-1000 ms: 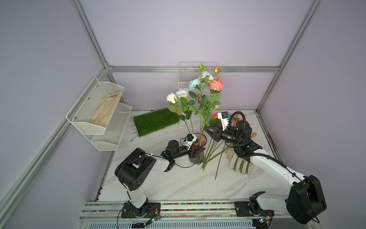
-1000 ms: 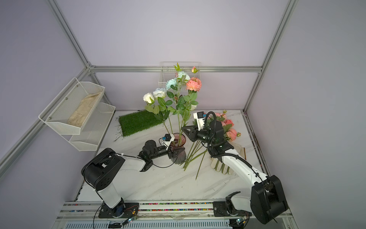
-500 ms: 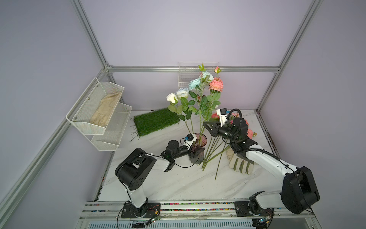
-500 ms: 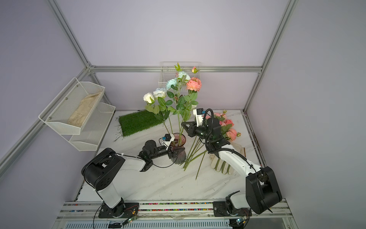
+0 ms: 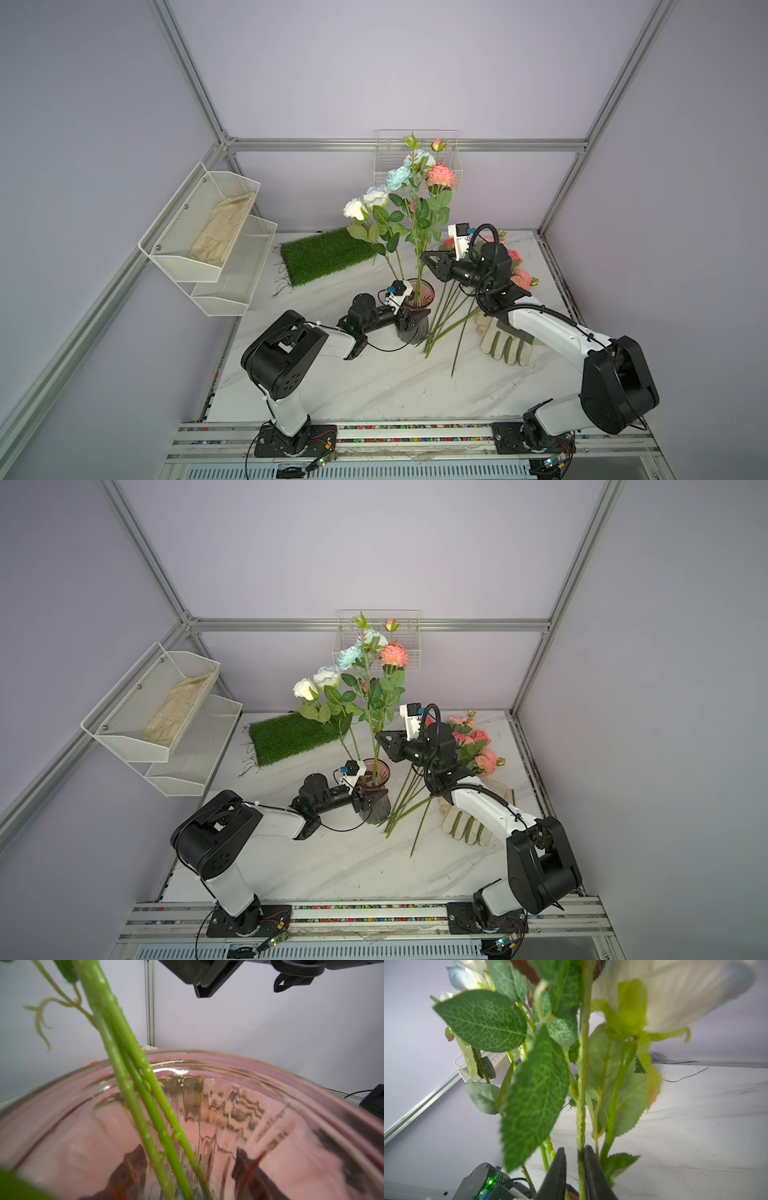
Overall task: Pick out pink flowers from the vase
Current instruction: Pick up the flower from the vase.
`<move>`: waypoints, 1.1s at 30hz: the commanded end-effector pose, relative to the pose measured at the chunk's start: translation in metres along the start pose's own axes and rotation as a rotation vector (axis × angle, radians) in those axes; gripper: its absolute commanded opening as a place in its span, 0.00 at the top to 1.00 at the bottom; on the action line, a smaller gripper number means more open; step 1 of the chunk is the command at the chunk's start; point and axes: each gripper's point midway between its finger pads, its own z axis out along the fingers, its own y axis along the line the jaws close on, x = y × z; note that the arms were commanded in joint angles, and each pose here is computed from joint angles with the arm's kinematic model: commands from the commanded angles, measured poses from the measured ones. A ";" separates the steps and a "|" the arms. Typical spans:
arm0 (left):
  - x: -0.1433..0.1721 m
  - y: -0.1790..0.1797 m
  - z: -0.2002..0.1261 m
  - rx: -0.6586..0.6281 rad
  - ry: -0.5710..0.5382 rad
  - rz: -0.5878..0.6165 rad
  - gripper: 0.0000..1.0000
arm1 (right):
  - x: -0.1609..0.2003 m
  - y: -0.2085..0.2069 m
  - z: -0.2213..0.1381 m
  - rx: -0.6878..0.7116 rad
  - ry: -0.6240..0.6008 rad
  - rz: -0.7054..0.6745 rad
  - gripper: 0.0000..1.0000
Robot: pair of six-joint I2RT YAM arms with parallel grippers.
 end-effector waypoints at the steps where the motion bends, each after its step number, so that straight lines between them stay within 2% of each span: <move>1: 0.077 -0.004 -0.008 -0.005 0.252 -0.175 1.00 | -0.011 0.002 0.007 0.010 -0.042 -0.018 0.80; 5: 0.076 -0.004 -0.007 -0.004 0.254 -0.177 1.00 | -0.008 0.008 0.013 -0.002 -0.037 -0.024 0.83; 8: 0.076 -0.003 -0.006 -0.006 0.255 -0.177 1.00 | -0.008 0.008 0.013 0.013 -0.041 -0.028 0.89; 16: 0.076 -0.002 -0.006 -0.009 0.255 -0.182 1.00 | -0.018 0.015 -0.008 0.055 -0.078 -0.089 0.95; 27: 0.077 -0.002 -0.008 -0.019 0.255 -0.180 1.00 | -0.079 0.039 -0.064 0.207 -0.256 -0.232 0.96; 33: 0.079 0.000 -0.010 -0.036 0.257 -0.174 1.00 | -0.126 0.060 -0.106 0.306 -0.382 -0.315 0.97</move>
